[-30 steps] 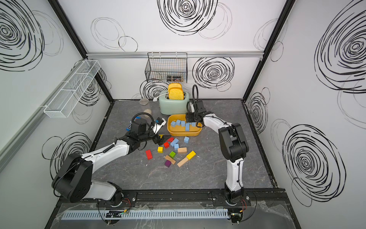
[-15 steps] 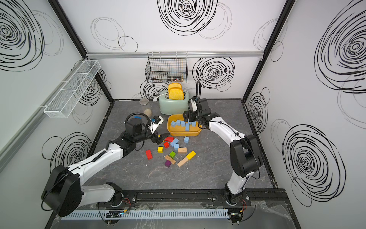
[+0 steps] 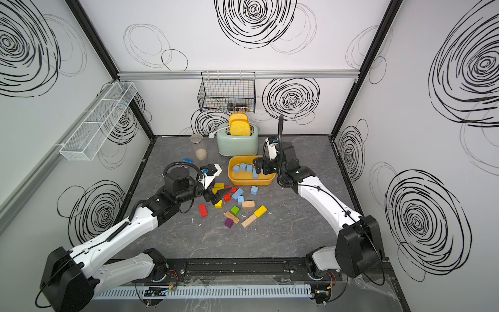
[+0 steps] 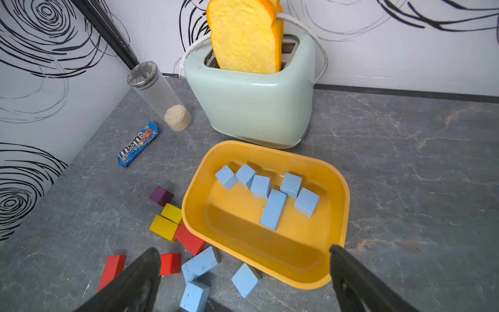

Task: Pick out the blue building blocks
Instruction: Pick up the building block from the center of the board.

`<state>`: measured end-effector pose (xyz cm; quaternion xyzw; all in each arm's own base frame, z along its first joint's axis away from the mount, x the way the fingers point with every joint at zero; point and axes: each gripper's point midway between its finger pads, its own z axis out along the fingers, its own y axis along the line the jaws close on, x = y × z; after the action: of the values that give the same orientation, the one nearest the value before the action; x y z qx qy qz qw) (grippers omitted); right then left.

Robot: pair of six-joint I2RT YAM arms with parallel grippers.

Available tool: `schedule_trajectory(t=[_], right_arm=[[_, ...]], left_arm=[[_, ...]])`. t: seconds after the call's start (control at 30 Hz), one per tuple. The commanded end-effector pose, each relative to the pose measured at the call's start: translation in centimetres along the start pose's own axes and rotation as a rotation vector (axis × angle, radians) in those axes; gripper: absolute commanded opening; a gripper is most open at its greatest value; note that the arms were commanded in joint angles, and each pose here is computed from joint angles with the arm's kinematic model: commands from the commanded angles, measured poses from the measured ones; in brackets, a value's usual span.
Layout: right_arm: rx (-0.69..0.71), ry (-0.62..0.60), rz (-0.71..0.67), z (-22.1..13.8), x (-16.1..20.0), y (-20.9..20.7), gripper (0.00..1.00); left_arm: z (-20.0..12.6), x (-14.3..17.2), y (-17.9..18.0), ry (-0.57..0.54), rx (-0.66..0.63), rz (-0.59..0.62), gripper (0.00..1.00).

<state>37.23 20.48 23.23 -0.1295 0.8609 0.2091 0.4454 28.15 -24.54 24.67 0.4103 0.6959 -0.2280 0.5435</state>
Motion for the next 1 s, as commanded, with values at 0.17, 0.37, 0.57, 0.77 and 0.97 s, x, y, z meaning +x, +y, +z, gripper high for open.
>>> schedule_trajectory(t=[0.17,0.37,0.57,0.77,0.97], right_arm=[[0.005,0.022,0.026,-1.7,2.4,0.1,0.98],[-0.002,0.043,0.044,-1.6,3.6,0.0,0.98],[-0.006,0.073,0.063,-1.3,5.5,-0.2,0.98],[-0.031,0.091,0.078,-0.8,6.7,0.0,0.98],[-0.047,0.124,0.097,0.3,7.9,0.1,0.98]], left_arm=[[-1.2,1.7,-1.3,0.034,-0.014,0.000,0.96],[-1.9,3.2,-1.7,0.057,-0.026,-0.025,0.96],[-2.2,4.4,-1.9,0.072,-0.036,-0.048,0.96],[-1.9,5.5,-2.0,0.092,-0.035,-0.058,0.96],[-1.4,6.0,-2.0,0.102,-0.030,-0.062,0.96]])
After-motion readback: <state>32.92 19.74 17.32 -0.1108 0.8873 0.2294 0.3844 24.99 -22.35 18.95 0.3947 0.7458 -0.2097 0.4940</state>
